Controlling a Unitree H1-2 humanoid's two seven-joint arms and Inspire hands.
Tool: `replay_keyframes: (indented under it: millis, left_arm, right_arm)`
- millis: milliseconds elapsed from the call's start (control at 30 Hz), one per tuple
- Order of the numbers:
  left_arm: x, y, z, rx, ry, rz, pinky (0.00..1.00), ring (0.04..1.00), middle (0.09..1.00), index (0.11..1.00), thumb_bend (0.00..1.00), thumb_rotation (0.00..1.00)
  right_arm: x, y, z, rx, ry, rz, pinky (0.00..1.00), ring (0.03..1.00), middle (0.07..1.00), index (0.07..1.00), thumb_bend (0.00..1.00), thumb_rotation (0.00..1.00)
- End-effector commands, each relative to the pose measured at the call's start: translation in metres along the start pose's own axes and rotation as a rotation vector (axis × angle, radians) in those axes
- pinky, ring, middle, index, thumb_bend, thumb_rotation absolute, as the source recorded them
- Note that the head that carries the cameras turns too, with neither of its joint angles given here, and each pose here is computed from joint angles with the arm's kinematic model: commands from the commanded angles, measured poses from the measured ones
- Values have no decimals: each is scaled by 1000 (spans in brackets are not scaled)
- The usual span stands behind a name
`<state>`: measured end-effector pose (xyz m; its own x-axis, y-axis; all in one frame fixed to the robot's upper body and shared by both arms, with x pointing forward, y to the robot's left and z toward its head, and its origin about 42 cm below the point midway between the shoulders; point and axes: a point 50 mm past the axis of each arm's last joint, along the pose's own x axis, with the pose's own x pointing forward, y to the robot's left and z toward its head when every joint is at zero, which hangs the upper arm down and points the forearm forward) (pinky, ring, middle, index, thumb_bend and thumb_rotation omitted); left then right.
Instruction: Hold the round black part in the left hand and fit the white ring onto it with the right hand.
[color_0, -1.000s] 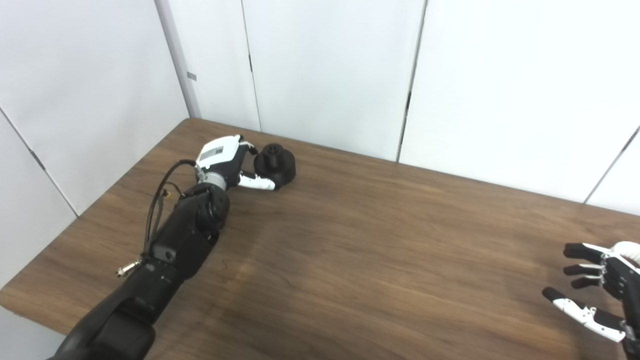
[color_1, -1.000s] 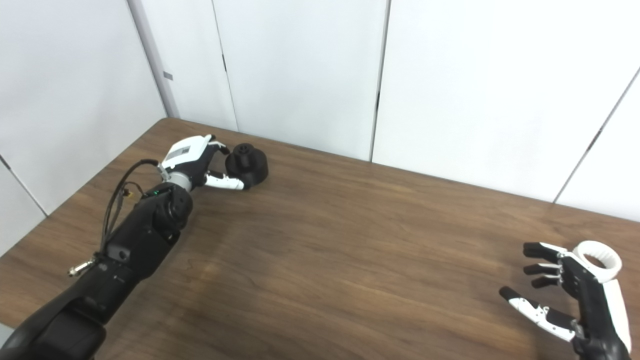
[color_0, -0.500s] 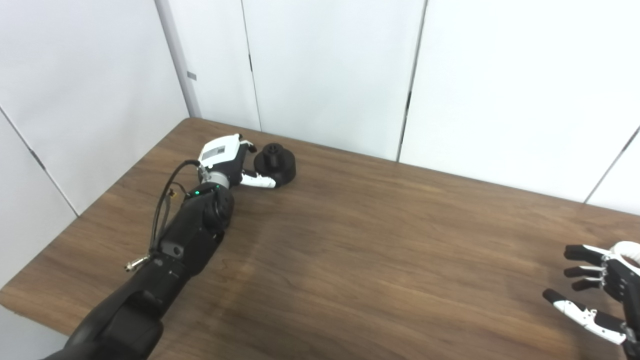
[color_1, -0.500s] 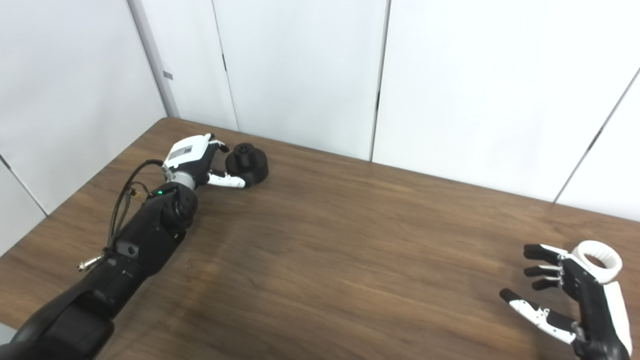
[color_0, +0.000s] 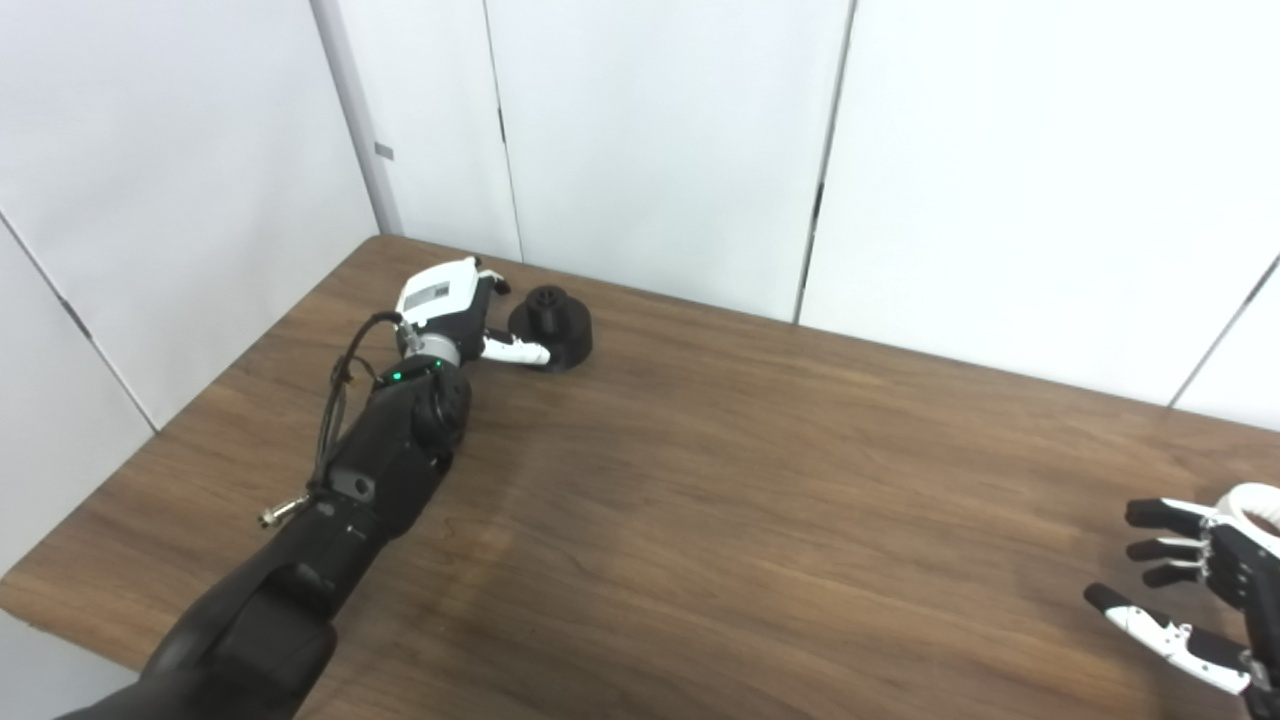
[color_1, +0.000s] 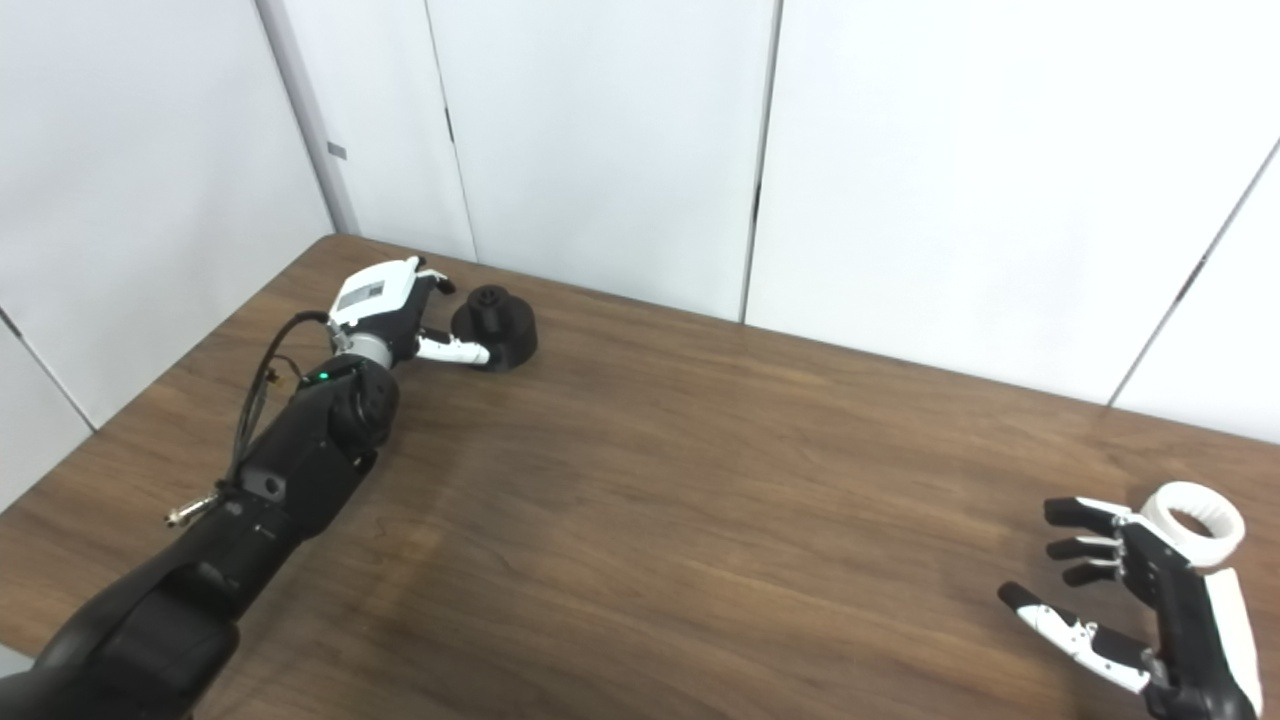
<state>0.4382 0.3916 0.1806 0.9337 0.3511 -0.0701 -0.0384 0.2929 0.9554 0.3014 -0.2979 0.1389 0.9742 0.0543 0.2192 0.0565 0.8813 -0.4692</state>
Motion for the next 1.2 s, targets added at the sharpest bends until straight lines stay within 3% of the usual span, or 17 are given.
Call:
replay_keyframes:
  millis: [0,733,967,1067,1167]
  left_arm:
    - [13,31,19,-12,-59,100,1000,1000,1000,803,1000,504]
    - [13,16,34,-30,-81,35,1000,1000,1000,785,1000,498]
    - [12,14,30,4,-78,43,1000,1000,1000,729,1000,371]
    - [12,13,29,9,-74,68,1000,1000,985,651,990,274]
    - [12,14,27,8,-73,75,1000,1000,966,621,969,253]
  right_arm:
    - [8,-11,16,-23,-78,-25,489,592,681,656,569,123]
    - [6,-13,21,-37,-65,-35,482,589,682,655,568,106]
    - [5,-15,23,-36,-64,-35,479,589,680,653,564,101]
    - [5,-15,22,-32,-63,-34,478,590,684,653,562,99]
    - [5,-14,21,-27,-64,-32,480,592,684,653,564,101]
